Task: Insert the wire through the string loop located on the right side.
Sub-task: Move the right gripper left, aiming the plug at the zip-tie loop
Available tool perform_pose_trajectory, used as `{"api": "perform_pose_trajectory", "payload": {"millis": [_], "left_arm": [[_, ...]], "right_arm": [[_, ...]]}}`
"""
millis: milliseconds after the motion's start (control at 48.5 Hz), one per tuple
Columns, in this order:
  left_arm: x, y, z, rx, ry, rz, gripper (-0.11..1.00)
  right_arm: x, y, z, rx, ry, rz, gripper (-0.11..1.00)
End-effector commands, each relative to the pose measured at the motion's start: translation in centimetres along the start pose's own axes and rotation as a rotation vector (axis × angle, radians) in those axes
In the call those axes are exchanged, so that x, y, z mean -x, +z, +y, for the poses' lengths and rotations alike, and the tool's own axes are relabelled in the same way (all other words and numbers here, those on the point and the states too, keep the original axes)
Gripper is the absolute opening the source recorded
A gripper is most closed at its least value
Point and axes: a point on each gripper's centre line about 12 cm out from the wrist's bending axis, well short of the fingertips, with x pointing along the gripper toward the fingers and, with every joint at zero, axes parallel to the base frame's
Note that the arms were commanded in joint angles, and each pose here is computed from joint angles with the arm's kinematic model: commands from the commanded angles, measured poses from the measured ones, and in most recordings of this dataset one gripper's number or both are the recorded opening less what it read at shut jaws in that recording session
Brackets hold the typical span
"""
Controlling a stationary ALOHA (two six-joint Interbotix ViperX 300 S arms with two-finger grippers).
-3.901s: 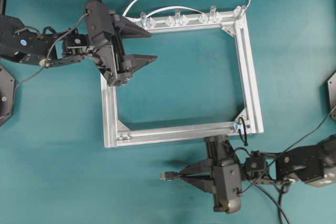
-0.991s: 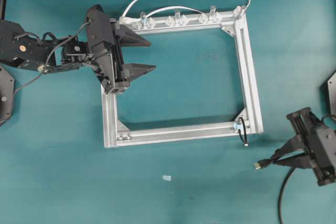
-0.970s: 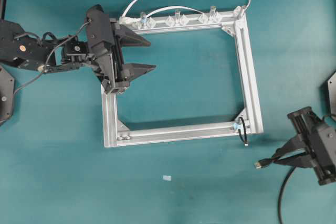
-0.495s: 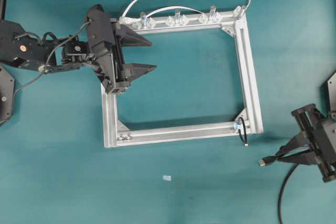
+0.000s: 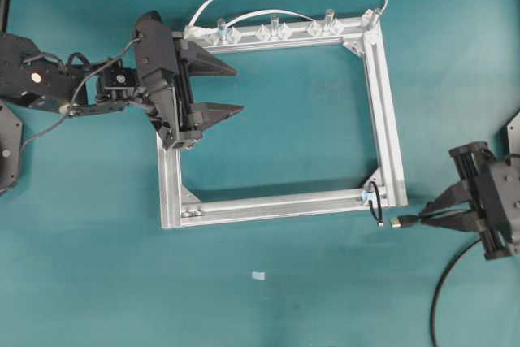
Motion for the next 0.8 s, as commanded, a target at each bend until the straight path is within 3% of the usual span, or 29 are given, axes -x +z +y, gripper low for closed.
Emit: {"api": "perform_pose_trajectory", "payload": {"millis": [0,330,784], "left_arm": [[0.2,1.6,-0.3,0.0,-0.008,-0.049,0.75],[0.1,1.8,-0.3,0.0,-0.008,-0.055,0.75],[0.1,1.9,-0.3,-0.001,-0.009,-0.056,0.75]], "right_arm": [[0.0,0.5,-0.3,-0.001,-0.012,-0.021,0.11],[0.5,1.2,-1.6,0.036,-0.054,-0.064,0.11],[0.7,1.0,-2.0,0.027,-0.063,-0.055,0.11]]}}
